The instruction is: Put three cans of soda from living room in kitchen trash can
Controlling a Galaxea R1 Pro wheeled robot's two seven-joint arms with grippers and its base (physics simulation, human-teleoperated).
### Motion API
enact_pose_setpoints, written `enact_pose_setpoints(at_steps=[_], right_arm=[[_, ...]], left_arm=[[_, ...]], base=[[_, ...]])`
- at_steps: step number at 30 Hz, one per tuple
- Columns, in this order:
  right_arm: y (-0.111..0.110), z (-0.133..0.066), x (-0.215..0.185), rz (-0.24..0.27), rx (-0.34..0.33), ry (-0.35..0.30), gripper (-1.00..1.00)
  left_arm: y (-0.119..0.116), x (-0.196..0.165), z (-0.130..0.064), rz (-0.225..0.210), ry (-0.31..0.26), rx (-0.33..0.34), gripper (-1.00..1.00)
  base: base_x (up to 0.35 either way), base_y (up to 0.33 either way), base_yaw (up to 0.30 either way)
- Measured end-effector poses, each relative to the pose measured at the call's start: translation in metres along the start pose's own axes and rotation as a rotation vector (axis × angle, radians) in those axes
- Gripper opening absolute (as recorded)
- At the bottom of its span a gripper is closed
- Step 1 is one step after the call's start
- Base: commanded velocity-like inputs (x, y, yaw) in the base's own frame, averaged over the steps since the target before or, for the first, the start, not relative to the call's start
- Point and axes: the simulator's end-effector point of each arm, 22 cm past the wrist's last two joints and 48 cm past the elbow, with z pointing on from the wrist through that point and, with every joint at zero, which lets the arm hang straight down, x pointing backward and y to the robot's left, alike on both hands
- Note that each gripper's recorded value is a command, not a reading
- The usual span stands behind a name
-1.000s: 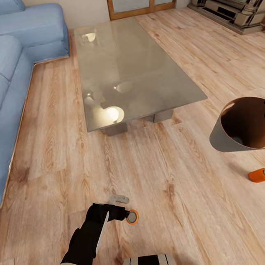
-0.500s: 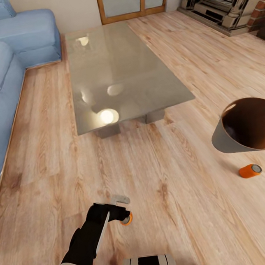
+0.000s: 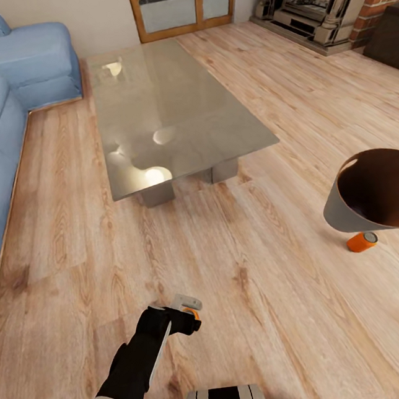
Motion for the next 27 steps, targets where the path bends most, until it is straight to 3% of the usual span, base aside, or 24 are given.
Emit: enact_pose_setpoints(at_steps=[6,13,18,23,27], right_arm=[[0.008,-0.0003,-0.0022,0.017,-0.035,-0.009,-1.0],[0.0,0.0001,0.0003,-0.001,0.001,0.001,-1.0],[0.0094,-0.0002,-0.0025,0.017,-0.038,-0.01,-1.0],[0.0021,0.0001,-0.0003,0.001,-0.006,-0.001,-1.0],[0.0049,0.0,-0.0011,0.007,-0.018,-0.004,-1.0]], left_arm=[[-0.0002,0.0001,-0.0001,0.0,0.0,0.001,1.0],[0.0,0.0001,-0.0002,0.001,0.0,0.0,1.0],[-0.0001,0.0001,-0.0002,0.0,0.0,0.0,1.0],[-0.0002,-0.0005,-0.0004,0.0,-0.002,0.0,1.0],[-0.0007,-0.0007,-0.0006,0.0,-0.003,0.001,1.0]], base=[[-0.002,0.002,-0.007],[0.119,0.0,-0.001],[0.049,0.0,0.0],[0.008,0.0,0.0],[0.002,0.0,0.0]])
